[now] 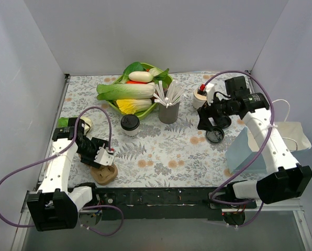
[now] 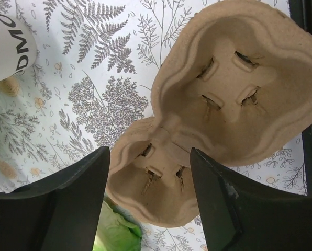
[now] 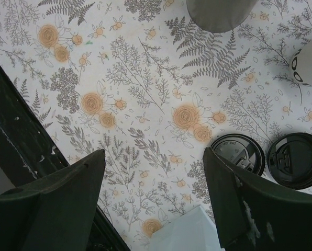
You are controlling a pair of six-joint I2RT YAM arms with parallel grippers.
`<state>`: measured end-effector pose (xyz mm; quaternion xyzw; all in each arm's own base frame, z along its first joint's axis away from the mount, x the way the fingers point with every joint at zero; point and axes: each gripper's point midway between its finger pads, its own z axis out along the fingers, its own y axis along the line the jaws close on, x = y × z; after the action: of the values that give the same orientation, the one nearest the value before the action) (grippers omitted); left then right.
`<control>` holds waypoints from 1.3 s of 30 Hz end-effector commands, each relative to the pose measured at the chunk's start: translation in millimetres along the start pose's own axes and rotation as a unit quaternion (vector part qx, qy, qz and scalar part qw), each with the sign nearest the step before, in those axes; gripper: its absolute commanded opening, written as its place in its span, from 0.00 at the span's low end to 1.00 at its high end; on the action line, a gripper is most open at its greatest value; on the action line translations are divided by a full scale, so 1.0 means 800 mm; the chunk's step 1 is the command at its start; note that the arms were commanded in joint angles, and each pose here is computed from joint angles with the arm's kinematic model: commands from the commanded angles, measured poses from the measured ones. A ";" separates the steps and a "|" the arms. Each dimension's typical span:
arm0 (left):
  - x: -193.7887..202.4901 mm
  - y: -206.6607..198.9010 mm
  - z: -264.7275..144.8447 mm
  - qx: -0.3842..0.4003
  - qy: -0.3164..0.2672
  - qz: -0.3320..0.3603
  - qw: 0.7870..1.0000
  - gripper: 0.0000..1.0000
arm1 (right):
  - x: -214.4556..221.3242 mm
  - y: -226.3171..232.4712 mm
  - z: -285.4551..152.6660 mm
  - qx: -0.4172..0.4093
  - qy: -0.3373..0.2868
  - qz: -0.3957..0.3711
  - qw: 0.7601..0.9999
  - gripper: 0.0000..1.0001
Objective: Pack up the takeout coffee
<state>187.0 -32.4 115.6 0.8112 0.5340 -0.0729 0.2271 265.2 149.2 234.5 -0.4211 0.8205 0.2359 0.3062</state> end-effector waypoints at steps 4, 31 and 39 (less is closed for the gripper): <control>-0.011 0.003 0.003 0.013 -0.032 0.023 0.999 0.64 | 0.002 0.004 -0.010 0.022 -0.017 -0.016 0.999 0.83; -0.061 0.015 0.058 -0.002 -0.150 -0.016 0.989 0.80 | -0.003 -0.005 -0.006 0.027 -0.012 -0.008 1.000 0.84; -0.053 0.007 0.065 0.028 -0.142 -0.011 0.989 0.77 | -0.004 -0.008 -0.009 0.036 -0.011 -0.007 0.999 0.85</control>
<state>177.8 -90.0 78.8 0.7856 0.5171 -0.2106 0.2666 261.1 141.3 221.1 -0.4124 0.8327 0.2183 0.2981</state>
